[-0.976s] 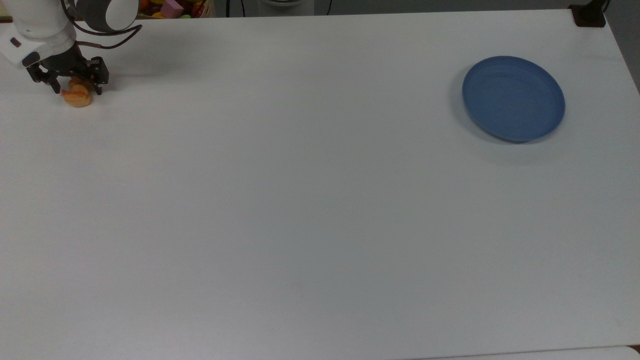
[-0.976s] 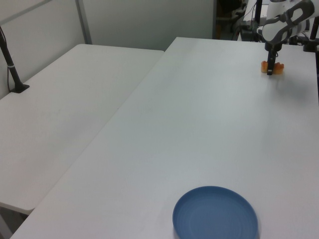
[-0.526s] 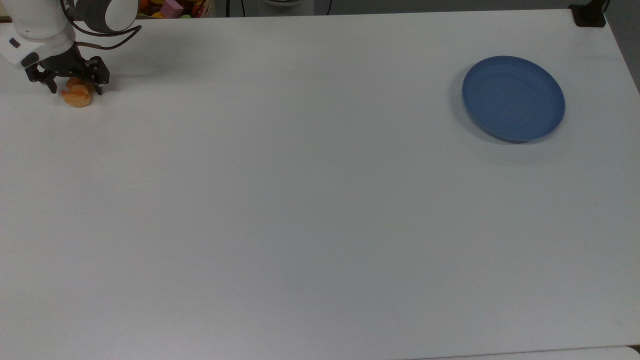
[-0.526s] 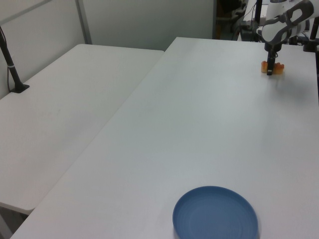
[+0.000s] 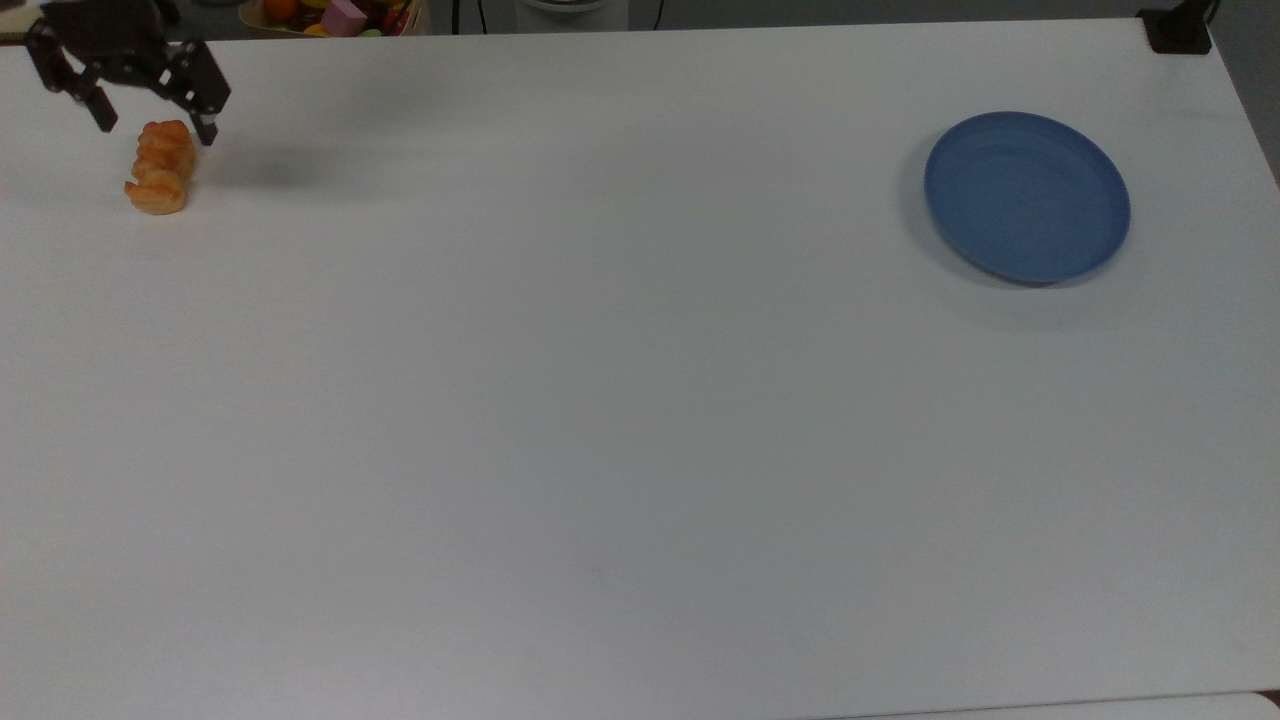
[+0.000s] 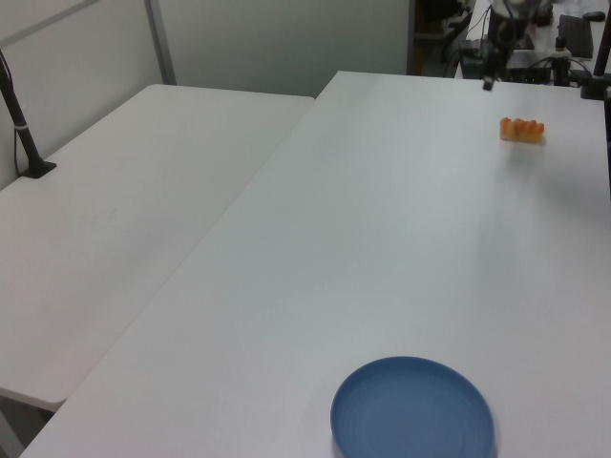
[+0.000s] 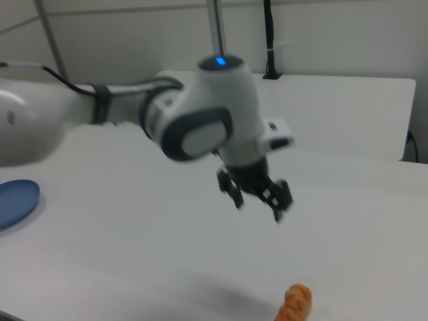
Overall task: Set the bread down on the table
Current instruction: 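Open the gripper and raise it away from the bread roll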
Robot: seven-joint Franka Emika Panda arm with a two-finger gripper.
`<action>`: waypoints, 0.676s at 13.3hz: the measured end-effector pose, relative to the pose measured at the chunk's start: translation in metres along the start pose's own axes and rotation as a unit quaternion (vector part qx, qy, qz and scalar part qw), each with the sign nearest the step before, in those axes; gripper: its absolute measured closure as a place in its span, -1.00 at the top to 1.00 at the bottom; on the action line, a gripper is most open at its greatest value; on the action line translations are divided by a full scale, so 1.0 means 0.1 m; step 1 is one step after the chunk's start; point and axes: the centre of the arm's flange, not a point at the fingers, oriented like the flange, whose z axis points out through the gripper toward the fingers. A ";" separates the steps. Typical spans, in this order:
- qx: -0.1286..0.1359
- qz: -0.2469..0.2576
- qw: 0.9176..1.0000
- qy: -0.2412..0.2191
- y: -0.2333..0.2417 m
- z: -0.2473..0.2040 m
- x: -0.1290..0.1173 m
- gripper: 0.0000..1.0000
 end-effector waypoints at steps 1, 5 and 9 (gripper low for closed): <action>0.006 0.009 1.000 0.010 -0.19 -0.19 0.06 1.00; 0.012 0.019 1.000 -0.011 -1.30 -0.92 0.23 1.00; -0.008 0.058 0.998 -0.030 -2.06 -1.03 0.26 1.00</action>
